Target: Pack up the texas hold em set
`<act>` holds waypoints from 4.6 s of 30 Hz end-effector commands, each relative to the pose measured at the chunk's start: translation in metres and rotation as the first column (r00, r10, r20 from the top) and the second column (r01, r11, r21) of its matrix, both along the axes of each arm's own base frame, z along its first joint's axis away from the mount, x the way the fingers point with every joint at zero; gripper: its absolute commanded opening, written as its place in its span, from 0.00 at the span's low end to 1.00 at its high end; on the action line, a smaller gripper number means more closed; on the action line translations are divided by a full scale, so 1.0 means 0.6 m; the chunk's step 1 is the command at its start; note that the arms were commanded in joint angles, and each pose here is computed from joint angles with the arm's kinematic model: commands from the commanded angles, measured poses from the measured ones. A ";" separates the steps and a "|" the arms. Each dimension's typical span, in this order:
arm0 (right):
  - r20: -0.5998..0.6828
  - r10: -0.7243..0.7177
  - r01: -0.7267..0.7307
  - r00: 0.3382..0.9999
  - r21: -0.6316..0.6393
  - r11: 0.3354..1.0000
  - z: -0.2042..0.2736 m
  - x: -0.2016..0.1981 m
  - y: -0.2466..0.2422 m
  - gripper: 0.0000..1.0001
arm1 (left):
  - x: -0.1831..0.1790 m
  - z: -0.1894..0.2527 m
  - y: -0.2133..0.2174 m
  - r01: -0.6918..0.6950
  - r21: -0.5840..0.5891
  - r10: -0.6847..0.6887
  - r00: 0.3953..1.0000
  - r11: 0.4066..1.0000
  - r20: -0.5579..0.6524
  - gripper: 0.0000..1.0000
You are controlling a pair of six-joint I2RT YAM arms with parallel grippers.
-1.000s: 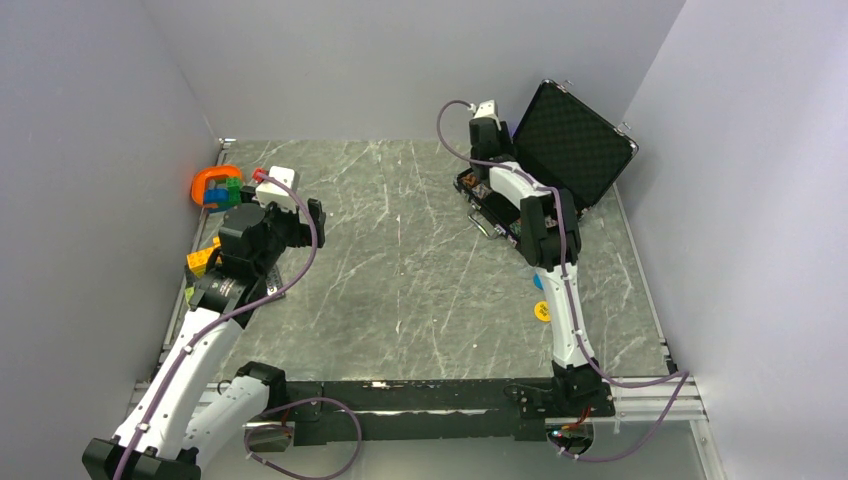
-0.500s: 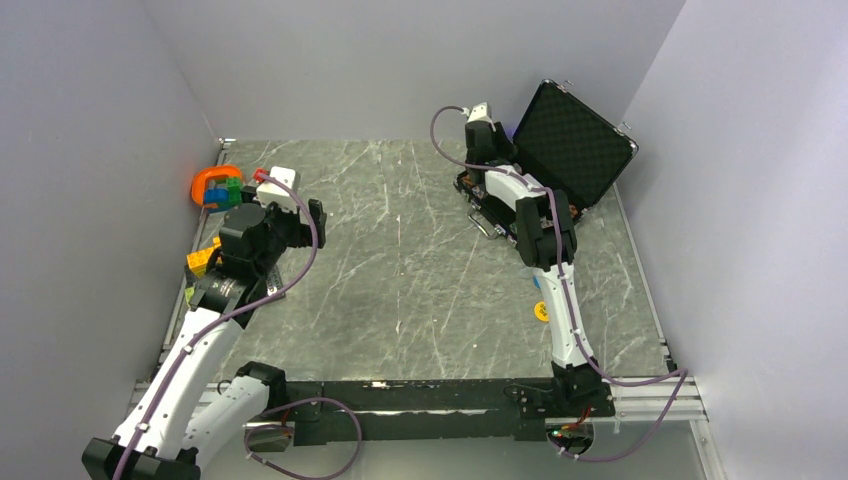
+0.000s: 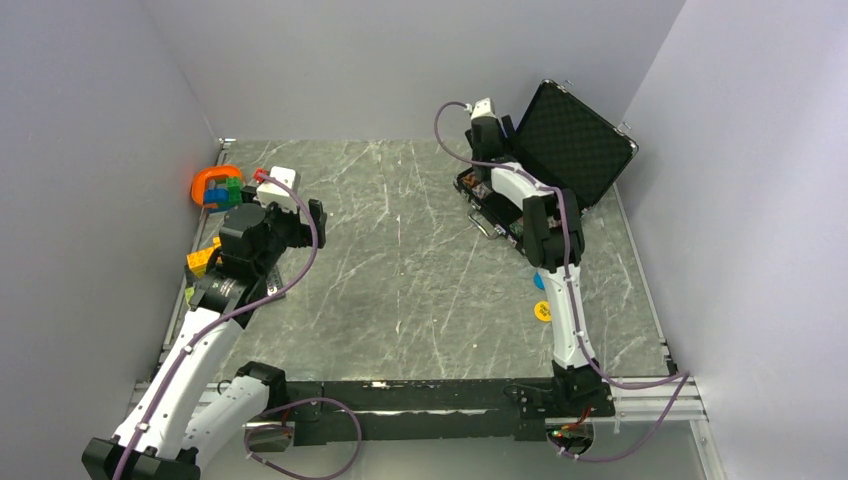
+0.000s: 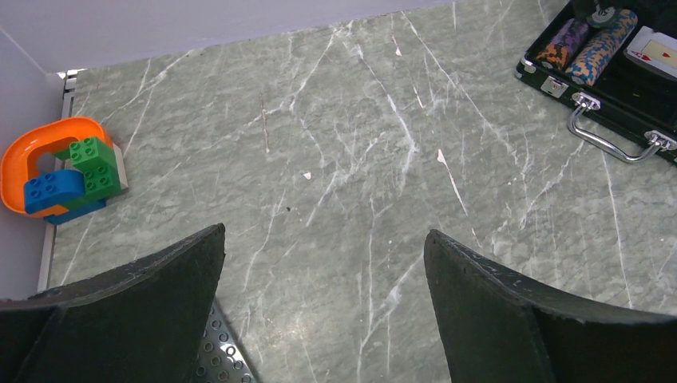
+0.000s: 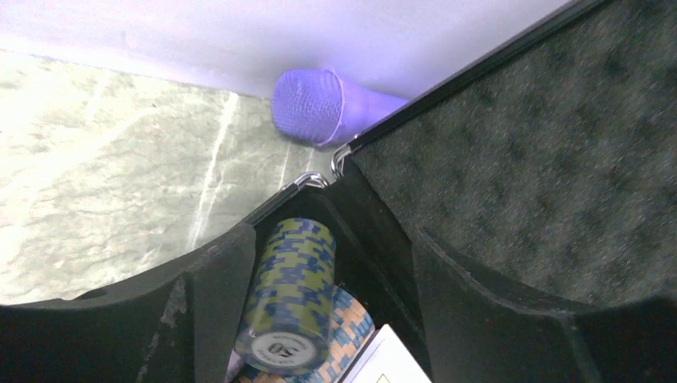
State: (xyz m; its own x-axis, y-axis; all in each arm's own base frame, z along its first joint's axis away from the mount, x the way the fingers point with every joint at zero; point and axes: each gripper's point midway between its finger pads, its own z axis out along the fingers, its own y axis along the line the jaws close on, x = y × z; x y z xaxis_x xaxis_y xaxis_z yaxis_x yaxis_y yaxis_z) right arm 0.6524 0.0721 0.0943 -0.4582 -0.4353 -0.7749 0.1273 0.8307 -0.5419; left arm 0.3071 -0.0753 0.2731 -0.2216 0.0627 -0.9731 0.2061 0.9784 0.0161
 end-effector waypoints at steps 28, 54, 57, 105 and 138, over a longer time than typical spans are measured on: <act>-0.166 0.226 -0.085 0.960 0.596 0.799 0.088 -0.105 0.063 0.45 | 0.000 0.010 -0.013 0.033 -0.018 -0.032 0.999 0.999 0.027 0.98; -0.232 0.084 0.054 0.969 0.533 0.844 -0.009 -0.052 0.016 0.35 | 0.004 0.005 -0.014 0.032 -0.012 -0.032 0.999 0.999 0.015 0.98; -0.220 0.051 0.069 0.974 0.503 0.861 -0.013 -0.047 0.002 0.35 | 0.003 0.006 -0.013 0.030 -0.012 -0.030 0.999 0.999 0.017 0.98; -0.362 0.062 0.213 0.930 0.668 0.713 0.088 -0.430 -0.013 0.92 | -0.010 0.021 -0.023 0.063 -0.035 -0.062 0.997 0.997 0.047 0.98; -0.715 -0.186 0.614 0.674 0.402 0.680 -0.097 -0.631 -0.121 0.74 | -0.008 0.010 -0.020 0.010 -0.016 -0.009 0.999 1.000 0.031 0.98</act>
